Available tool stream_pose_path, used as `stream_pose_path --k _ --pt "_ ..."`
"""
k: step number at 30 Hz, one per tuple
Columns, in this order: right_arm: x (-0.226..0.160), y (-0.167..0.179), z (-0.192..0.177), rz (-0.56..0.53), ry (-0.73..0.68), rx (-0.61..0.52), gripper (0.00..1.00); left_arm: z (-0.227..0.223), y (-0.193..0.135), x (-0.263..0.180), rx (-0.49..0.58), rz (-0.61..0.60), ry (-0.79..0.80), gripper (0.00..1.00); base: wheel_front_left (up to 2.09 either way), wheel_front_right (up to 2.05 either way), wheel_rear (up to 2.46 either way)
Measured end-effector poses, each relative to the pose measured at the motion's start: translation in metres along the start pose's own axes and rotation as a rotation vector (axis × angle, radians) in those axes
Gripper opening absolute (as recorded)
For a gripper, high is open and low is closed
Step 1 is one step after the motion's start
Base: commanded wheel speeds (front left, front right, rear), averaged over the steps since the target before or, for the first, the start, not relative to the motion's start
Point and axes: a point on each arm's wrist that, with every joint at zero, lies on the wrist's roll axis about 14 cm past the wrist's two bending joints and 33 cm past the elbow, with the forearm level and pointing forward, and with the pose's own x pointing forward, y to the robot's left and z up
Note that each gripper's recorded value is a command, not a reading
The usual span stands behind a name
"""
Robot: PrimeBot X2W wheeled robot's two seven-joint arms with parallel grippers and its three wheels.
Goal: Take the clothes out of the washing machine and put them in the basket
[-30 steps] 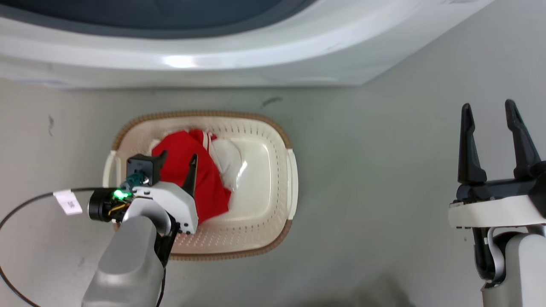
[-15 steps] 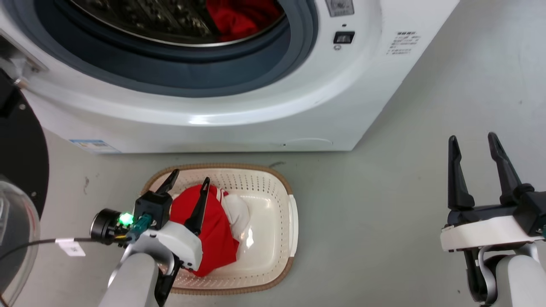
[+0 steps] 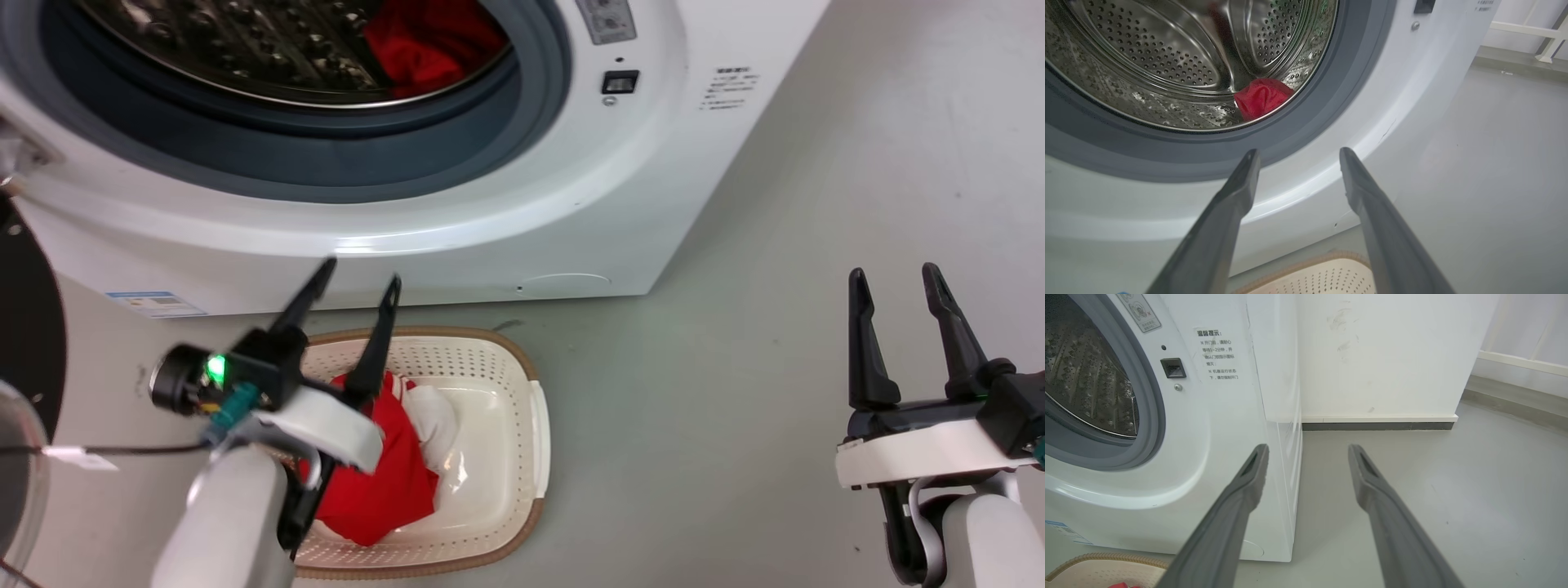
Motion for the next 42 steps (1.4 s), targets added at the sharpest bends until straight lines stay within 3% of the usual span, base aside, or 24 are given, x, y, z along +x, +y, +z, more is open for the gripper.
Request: stream_pose_path --k 3,7,20,23,26,36,42 --pt "-0.002 -0.005 -0.003 -0.016 0.009 0.008 1.00 0.014 0.003 0.017 -0.040 -0.002 -0.051 1.00 0.00 0.00 0.00" --pt "-0.003 -0.014 -0.009 -0.042 0.025 0.020 1.00 0.025 0.014 0.048 -0.011 -0.027 -0.075 1.00 0.00 0.00 0.00" --pt "0.000 -0.039 -0.052 -0.118 0.132 0.042 1.00 0.019 0.059 0.194 0.116 -0.052 0.175 1.00 0.00 0.00 0.00" --pt "0.000 -0.043 -0.062 -0.131 0.159 0.046 1.00 0.016 0.068 0.224 0.045 -0.035 0.231 1.00 0.00 0.00 0.00" --pt "-0.002 -0.048 -0.070 -0.151 0.183 0.059 1.00 0.016 0.085 0.250 0.067 -0.005 0.287 1.00 0.00 0.00 0.00" --pt "-0.022 -0.060 -0.097 -0.205 0.284 0.067 1.00 -0.057 0.091 0.290 -0.043 0.028 0.662 1.00 0.00 0.00 0.00" --pt "-0.027 -0.066 -0.108 -0.229 0.322 0.063 1.00 -0.099 0.087 0.296 -0.062 0.032 0.784 1.00 0.00 0.00 0.00"
